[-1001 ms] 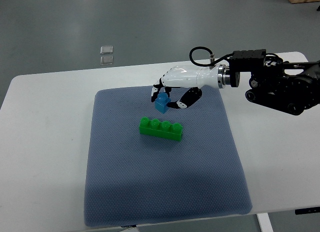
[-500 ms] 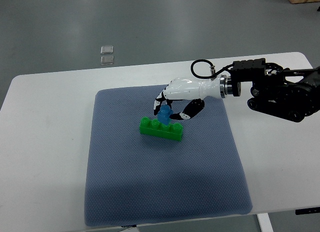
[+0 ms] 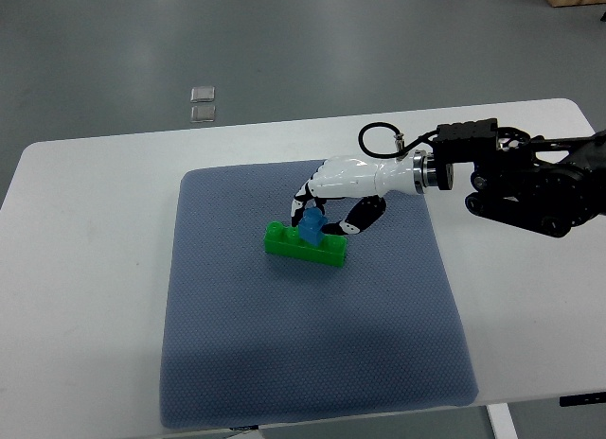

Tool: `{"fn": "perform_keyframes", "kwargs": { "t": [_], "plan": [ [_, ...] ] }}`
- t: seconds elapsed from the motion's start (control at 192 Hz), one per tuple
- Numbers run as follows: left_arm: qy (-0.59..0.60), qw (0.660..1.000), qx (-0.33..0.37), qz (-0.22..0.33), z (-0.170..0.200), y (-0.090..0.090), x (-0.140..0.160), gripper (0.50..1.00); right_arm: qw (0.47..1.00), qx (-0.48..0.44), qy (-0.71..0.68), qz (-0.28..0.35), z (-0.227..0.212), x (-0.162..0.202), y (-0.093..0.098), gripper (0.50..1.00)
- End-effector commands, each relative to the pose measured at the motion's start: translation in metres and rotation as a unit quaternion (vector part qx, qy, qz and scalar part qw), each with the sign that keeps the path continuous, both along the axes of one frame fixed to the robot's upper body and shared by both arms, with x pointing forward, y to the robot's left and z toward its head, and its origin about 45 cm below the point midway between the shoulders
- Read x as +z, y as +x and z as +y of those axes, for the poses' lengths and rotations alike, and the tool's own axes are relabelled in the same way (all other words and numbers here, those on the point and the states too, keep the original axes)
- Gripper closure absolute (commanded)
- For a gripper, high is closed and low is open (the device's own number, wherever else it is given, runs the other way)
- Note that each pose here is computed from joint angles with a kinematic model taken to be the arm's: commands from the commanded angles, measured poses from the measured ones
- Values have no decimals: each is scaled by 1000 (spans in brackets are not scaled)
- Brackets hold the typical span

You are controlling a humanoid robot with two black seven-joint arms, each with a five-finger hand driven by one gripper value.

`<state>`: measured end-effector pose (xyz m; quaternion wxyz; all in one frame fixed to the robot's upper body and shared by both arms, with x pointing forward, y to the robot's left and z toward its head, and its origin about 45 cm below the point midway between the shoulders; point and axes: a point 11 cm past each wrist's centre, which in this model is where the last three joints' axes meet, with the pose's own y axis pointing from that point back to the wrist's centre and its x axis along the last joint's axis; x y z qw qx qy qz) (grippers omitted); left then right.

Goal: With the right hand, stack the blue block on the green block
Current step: 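Lower the blue block onto the top of the green block, then press the blue block down onto the green block studs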

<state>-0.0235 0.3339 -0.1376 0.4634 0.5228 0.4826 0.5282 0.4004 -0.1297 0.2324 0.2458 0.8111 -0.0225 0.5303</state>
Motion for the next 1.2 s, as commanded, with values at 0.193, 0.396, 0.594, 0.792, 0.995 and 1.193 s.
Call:
{"fn": "perform_keyframes", "kwargs": {
  "t": [0.193,0.396,0.594,0.792,0.995,1.193],
  "plan": [
    [1,1000,0,0,0,0,0,500,1000,-1,2,-6,6,-3,2,1000],
    [0,1000,0,0,0,0,0,500,1000,0,-7,-3,5,-8,1,1000],
    [0,1000,0,0,0,0,0,500,1000,2,-10,-1,5,-10,0,1000],
    [0,1000,0,0,0,0,0,500,1000,-1,-13,0,3,-11,2,1000],
    [1,1000,0,0,0,0,0,500,1000,-2,-22,2,1,-16,2,1000],
    [0,1000,0,0,0,0,0,500,1000,-4,-23,1,0,-16,3,1000]
  ]
}}
